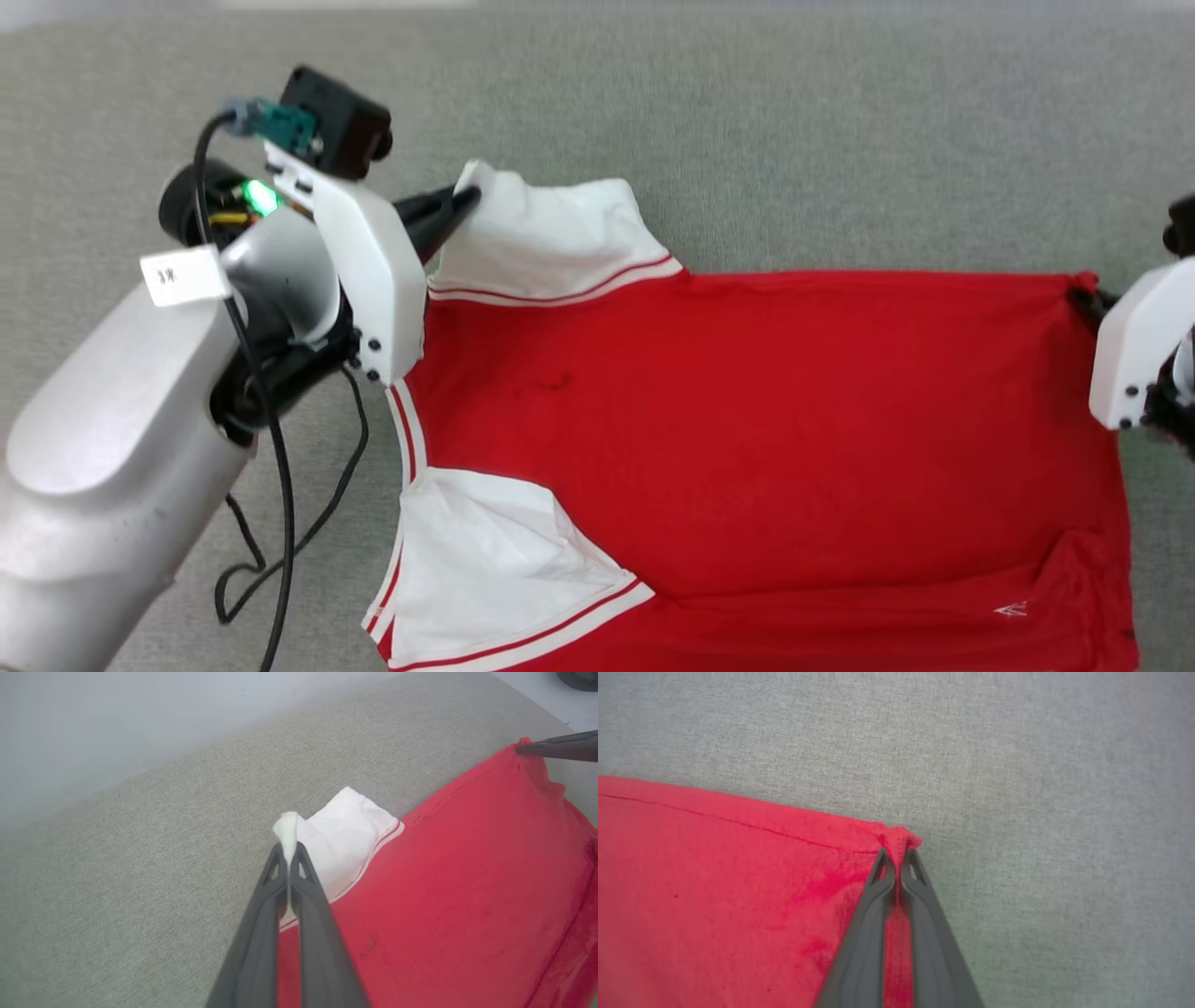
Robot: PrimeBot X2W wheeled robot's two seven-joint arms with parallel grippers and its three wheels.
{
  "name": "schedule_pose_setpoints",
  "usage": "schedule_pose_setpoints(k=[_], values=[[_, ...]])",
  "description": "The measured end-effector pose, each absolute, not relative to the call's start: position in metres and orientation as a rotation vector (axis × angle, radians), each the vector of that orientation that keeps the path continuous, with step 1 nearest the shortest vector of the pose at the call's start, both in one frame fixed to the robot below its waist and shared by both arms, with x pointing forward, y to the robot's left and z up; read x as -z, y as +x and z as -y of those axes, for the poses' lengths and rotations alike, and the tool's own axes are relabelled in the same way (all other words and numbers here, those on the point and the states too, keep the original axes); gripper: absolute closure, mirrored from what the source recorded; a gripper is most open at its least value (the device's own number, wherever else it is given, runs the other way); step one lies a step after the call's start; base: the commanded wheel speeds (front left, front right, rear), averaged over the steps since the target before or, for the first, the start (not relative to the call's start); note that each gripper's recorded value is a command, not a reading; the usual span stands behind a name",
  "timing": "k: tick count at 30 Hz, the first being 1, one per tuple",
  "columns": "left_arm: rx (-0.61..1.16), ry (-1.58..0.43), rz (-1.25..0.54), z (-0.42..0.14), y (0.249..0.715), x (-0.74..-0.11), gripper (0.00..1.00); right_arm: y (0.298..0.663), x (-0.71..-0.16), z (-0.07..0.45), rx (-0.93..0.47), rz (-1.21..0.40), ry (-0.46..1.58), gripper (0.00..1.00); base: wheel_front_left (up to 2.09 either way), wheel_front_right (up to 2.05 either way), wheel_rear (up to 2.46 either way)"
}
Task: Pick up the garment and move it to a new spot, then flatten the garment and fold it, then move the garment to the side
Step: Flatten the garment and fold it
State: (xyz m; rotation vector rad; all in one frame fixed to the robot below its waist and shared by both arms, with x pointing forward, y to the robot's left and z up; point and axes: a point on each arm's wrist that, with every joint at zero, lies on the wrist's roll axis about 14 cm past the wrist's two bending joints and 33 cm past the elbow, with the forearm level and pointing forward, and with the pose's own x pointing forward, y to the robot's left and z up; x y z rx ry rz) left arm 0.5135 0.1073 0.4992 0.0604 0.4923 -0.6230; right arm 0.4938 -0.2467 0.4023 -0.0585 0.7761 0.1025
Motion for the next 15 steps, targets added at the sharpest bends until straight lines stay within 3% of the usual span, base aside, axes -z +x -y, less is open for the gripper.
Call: schedule_pose_setpoints(k=[13,15], values=[[0.562,0.001,-0.473,-0.126,0.447,-0.506,1.00,0.449,-0.441,0.247,-0.115,-0.608,0.043,1.00,0.00,0.00,0.00],[0.540,-0.014,-0.485,-0.134,0.416,-0.502,1.00,0.424,-0.447,0.246,-0.130,-0.584,0.097,1.00,0.00,0.00,0.00]])
